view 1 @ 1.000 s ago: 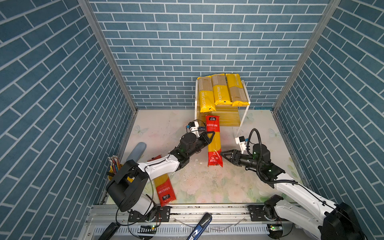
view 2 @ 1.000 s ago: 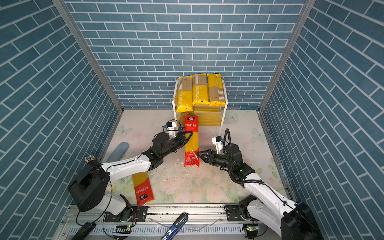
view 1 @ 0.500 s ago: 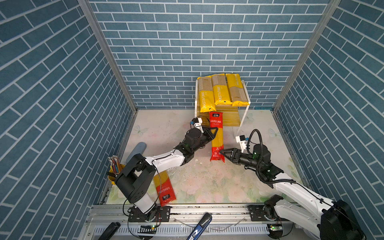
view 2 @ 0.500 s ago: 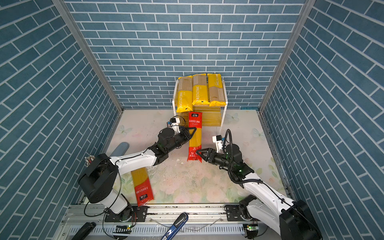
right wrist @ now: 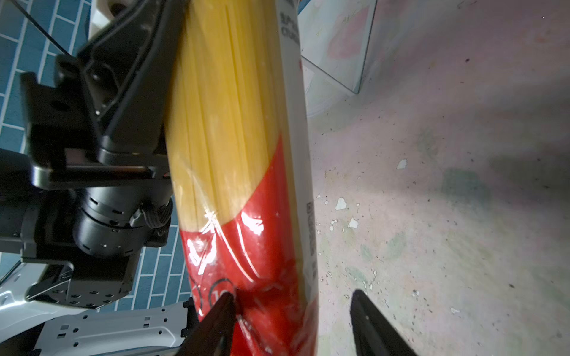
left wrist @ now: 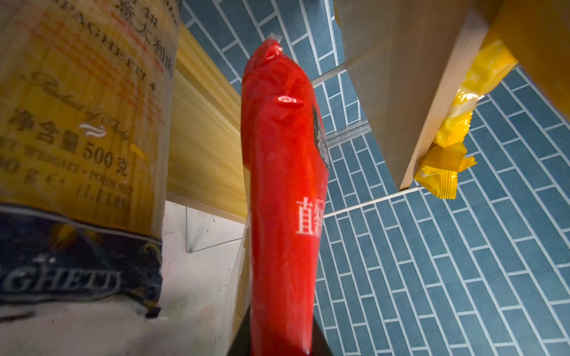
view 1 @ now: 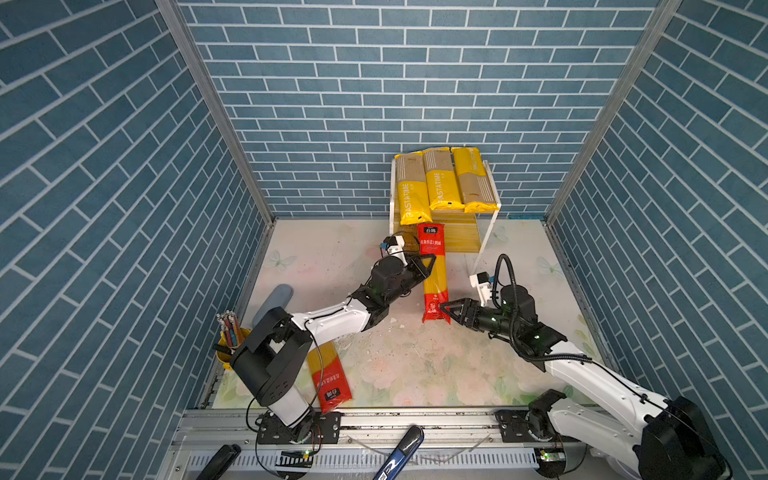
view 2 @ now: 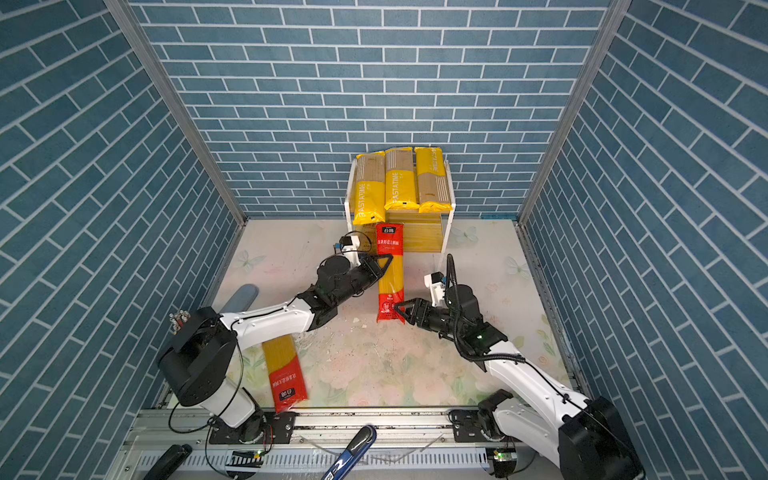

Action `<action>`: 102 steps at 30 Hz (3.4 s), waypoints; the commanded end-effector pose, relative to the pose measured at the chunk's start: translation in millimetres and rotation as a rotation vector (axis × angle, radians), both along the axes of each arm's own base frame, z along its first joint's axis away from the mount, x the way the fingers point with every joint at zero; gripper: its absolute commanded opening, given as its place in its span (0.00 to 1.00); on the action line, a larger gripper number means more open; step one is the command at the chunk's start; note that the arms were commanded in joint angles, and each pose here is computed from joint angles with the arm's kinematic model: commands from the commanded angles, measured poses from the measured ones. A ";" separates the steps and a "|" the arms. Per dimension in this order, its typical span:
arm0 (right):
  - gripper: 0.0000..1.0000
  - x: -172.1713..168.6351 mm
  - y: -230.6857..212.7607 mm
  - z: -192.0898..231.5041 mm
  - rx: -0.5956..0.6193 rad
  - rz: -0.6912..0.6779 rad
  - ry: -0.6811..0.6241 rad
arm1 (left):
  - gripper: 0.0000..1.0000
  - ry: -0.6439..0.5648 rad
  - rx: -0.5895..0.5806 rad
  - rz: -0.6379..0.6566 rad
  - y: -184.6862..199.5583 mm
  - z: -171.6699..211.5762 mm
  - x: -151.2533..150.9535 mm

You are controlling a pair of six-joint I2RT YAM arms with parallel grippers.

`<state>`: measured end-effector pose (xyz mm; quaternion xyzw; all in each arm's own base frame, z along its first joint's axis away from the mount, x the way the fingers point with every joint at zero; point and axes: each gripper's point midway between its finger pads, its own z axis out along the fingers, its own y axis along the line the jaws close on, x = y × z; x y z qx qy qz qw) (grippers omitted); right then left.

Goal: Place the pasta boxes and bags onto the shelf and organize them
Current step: 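Carry the upright red bag with both grippers into the shelf's lower tier, then open the left gripper and draw it back while right pushes the bag in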

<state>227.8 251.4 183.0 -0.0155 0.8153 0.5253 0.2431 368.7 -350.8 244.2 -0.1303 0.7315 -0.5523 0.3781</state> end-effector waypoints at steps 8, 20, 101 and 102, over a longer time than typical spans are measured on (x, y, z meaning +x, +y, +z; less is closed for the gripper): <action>0.57 16.9 30.2 79.1 0.258 0.078 -0.132 | 0.15 -0.154 -0.192 -0.003 -5.5 75.0 -3.0; 0.19 17.2 26.6 90.6 0.268 0.062 -0.155 | 0.34 -0.130 -0.153 -0.007 -3.7 63.7 0.4; 0.01 170.0 31.1 50.3 0.073 0.074 0.084 | 0.58 -0.118 0.338 0.053 95.4 12.9 -56.9; 0.01 170.4 30.3 46.7 0.062 0.073 0.091 | 0.58 -0.118 0.339 0.056 96.5 12.9 -57.2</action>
